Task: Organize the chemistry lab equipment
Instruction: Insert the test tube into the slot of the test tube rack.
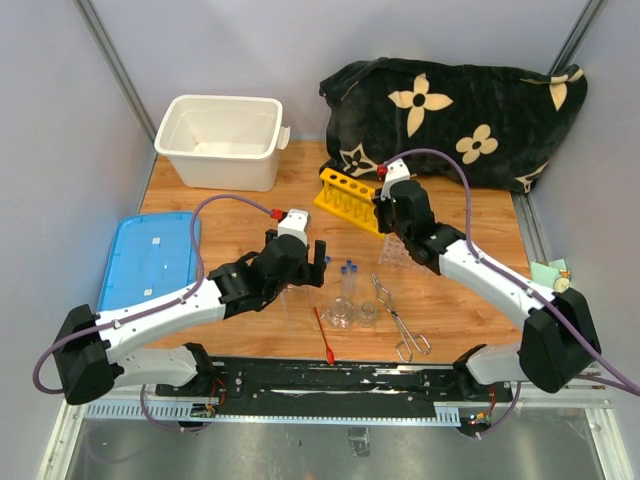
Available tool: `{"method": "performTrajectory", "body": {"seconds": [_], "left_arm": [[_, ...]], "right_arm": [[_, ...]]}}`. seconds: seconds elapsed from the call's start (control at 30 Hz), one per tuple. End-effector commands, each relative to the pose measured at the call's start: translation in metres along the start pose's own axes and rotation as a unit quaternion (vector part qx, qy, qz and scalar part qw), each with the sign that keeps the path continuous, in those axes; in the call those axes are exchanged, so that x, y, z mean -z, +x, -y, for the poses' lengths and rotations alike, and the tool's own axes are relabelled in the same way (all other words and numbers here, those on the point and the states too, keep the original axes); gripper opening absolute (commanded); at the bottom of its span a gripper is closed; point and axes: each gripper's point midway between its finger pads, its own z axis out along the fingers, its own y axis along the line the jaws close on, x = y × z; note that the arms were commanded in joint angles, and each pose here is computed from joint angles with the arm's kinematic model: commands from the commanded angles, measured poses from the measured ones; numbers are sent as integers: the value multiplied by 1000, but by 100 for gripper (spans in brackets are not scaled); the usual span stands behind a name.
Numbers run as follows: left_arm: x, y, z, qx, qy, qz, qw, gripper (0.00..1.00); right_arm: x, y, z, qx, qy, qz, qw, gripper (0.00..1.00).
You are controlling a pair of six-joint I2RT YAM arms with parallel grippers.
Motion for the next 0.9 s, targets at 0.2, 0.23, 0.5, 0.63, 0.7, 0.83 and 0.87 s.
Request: {"method": "performTrajectory", "body": {"seconds": [0.2, 0.23, 0.5, 0.63, 0.7, 0.83, 0.87], "left_arm": [[-3, 10, -2, 8, -7, -4, 1000, 84], [-4, 11, -3, 8, -7, -5, 1000, 84], [-11, 16, 3, -2, 0, -16, 1000, 84], [-15, 20, 6, -4, 1, -26, 1000, 83], [-16, 21, 8, -3, 3, -28, 1000, 83], [-15, 21, 8, -1, 5, -28, 1000, 83], [-15, 21, 7, -1, 3, -27, 1000, 83]], "right_arm": [[-41, -22, 50, -29, 66, 36, 997, 1], [-43, -22, 52, -34, 63, 37, 997, 1], [-40, -34, 49, -43, 43, 52, 997, 1], [-44, -34, 45, -43, 30, 52, 997, 0], [-47, -29, 45, -43, 29, 46, 998, 1], [-52, -25, 44, -46, 24, 45, 998, 1], [-53, -24, 44, -48, 23, 44, 998, 1]]}}
